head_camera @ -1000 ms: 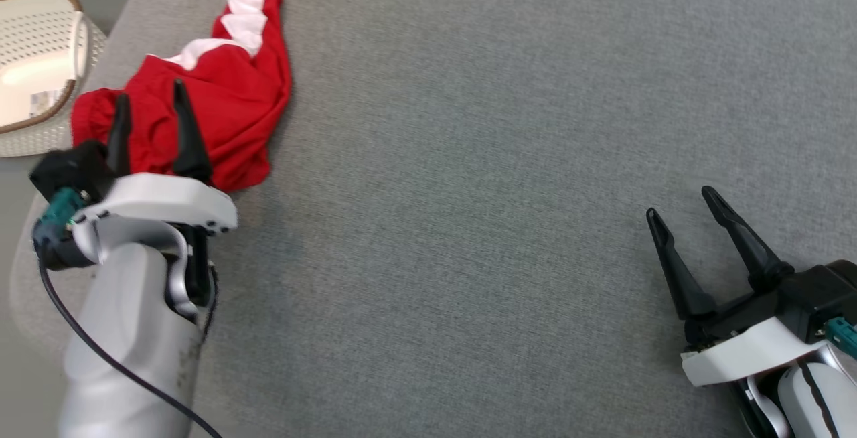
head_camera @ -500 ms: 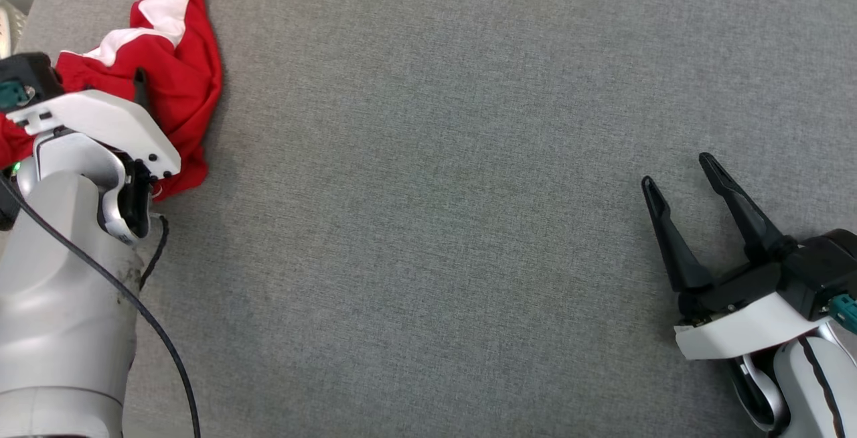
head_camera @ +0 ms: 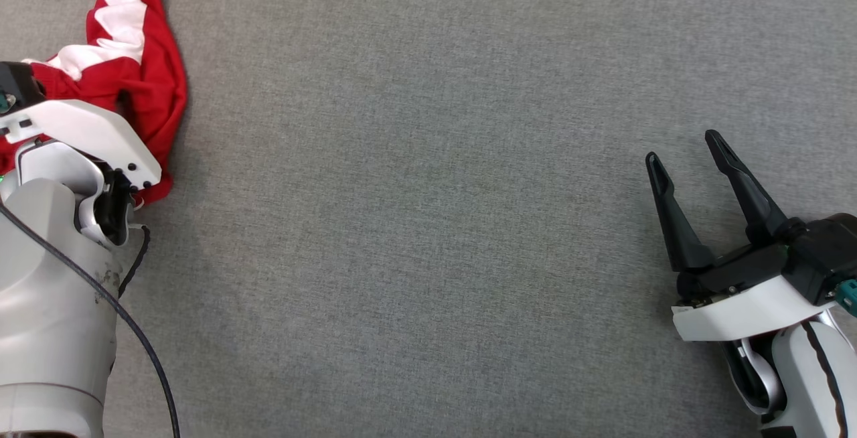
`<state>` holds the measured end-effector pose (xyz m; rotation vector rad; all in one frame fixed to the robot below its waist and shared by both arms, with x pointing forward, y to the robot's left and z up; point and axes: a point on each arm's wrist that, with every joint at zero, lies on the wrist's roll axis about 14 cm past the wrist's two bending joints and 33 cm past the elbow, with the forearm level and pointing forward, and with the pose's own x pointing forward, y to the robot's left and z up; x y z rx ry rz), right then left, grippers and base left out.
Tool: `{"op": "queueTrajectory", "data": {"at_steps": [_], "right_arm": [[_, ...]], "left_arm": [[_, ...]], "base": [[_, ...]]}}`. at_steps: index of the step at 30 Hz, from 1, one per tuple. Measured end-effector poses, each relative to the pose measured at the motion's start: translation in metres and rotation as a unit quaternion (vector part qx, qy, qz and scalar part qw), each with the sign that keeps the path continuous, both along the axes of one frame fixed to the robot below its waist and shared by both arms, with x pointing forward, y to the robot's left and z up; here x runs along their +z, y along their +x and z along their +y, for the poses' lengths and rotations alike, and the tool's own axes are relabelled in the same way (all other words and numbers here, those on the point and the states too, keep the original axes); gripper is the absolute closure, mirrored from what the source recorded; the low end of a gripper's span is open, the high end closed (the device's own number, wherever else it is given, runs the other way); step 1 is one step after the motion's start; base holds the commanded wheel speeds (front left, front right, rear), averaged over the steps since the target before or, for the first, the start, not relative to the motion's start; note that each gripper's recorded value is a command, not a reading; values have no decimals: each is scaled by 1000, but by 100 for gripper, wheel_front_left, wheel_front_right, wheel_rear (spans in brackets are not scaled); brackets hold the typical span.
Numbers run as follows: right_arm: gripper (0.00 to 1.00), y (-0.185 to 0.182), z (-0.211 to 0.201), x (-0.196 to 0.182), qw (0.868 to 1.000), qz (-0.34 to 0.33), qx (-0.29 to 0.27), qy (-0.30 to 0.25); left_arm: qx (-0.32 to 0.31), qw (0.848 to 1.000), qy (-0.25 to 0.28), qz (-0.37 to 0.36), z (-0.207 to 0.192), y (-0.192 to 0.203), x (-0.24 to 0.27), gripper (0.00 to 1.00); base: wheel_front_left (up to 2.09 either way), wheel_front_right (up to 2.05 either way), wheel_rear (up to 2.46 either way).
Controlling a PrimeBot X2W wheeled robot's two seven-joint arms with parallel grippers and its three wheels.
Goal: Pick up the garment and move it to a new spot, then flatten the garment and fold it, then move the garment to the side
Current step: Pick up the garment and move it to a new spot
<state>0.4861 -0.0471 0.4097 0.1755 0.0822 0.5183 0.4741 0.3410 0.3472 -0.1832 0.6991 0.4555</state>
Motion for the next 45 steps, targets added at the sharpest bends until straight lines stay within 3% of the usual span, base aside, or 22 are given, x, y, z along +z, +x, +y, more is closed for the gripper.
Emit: {"op": "queueTrajectory", "data": {"at_steps": [4,10,18,23,33,41,45], "right_arm": [[0,-3,-3,7,1000,-4,-7,3],[0,-10,-5,25,1000,-16,-15,8],[0,-25,-33,65,997,-51,-61,6],[0,-42,-58,87,992,-69,-102,5],[0,-87,-123,113,976,-91,-198,-2],[0,-131,-182,126,951,-104,-290,-15],[0,-148,-202,126,941,-101,-323,-21]], "left_arm": [[4,996,23,-82,2,13,23,100],[4,979,45,-198,-1,28,66,100],[-54,937,57,-339,-39,44,151,100],[-106,901,47,-418,-87,45,202,100],[-217,835,-48,-503,-212,47,267,100],[-295,775,-133,-543,-312,36,303,100],[-324,758,-153,-545,-346,23,299,100]], "base": [[0,0,0],[0,0,0],[0,0,0],[0,0,0],[0,0,0],[0,0,0],[0,0,0]]}}
